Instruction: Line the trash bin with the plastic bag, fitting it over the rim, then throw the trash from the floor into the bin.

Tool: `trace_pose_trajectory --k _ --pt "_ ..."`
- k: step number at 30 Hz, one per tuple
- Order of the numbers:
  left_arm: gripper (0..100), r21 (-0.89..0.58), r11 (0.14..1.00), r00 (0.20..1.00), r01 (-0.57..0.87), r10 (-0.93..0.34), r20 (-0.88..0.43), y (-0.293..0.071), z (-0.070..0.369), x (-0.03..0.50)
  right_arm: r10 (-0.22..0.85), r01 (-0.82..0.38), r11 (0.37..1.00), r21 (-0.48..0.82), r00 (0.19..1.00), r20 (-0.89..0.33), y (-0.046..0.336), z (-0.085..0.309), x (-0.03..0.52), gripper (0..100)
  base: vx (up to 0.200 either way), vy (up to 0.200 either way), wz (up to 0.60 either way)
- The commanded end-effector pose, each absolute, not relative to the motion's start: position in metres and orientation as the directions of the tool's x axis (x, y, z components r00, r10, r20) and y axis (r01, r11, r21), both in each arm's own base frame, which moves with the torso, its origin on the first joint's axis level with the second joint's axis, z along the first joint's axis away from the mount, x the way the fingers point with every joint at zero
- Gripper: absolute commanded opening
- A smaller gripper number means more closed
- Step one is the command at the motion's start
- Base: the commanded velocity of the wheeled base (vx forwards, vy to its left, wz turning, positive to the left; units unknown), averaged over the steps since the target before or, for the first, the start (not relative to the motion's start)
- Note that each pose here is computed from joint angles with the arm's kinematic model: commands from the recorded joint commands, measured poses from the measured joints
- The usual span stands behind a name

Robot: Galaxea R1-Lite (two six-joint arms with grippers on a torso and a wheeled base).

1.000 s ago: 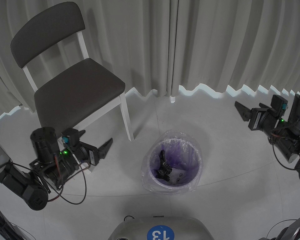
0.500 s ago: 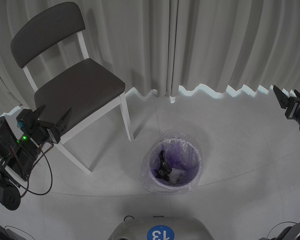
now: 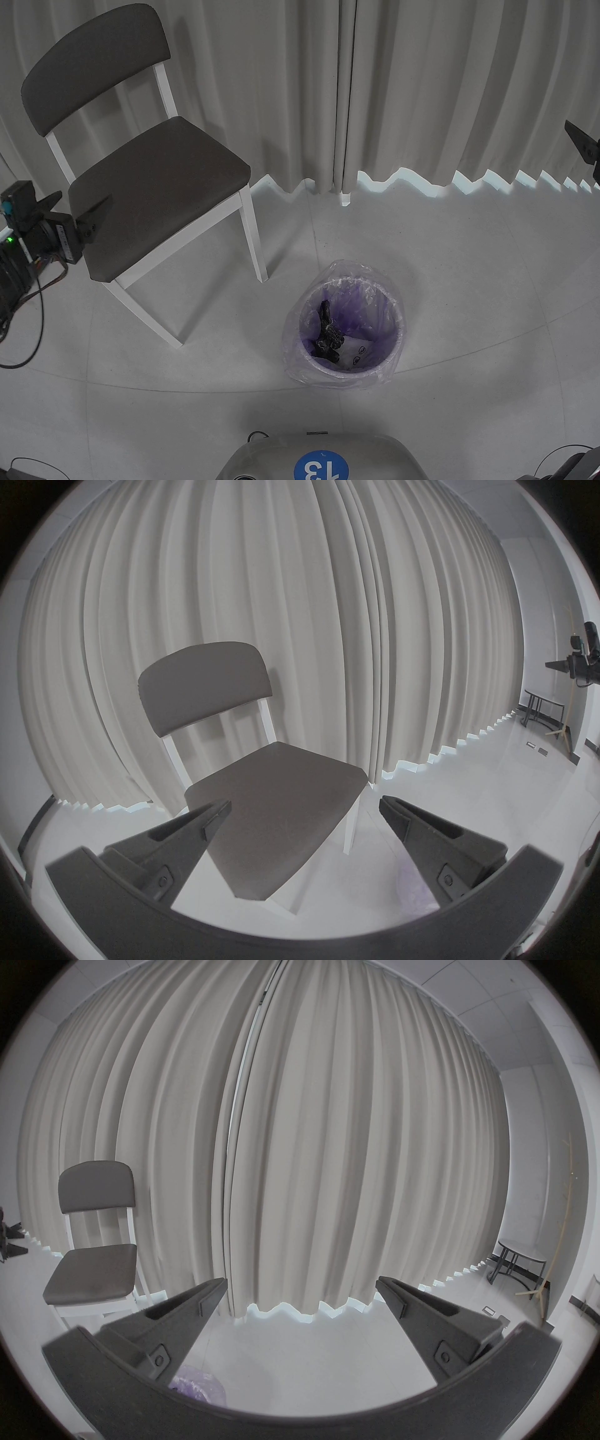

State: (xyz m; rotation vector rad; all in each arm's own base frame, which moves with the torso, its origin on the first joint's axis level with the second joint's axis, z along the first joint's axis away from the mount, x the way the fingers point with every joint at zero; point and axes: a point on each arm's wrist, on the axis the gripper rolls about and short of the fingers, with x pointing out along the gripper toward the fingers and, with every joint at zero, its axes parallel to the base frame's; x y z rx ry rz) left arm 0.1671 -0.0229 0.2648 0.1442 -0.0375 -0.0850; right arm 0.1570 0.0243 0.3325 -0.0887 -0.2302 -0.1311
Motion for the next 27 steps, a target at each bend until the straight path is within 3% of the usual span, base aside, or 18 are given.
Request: trace_pose_trajectory --k 1,14,27 --pt "100 0.127 0.991 0.969 0.052 -0.080 0.232 -0.009 0.317 0.075 -0.122 0.145 0.988 -0.053 0.942 0.312 0.010 0.368 0.085 100 0.000 0.000 0.00" --pt "100 0.117 0.993 0.976 0.016 -0.041 0.212 0.007 0.309 -0.032 -0.122 0.145 0.988 -0.053 0.943 0.309 -0.013 0.353 -0.030 100 0.000 0.000 0.00" --pt "100 0.108 0.993 0.975 -0.037 0.013 0.220 0.019 0.255 -0.115 -0.210 0.231 0.972 -0.046 0.938 0.277 -0.024 0.288 -0.122 100 0.000 0.000 0.00"
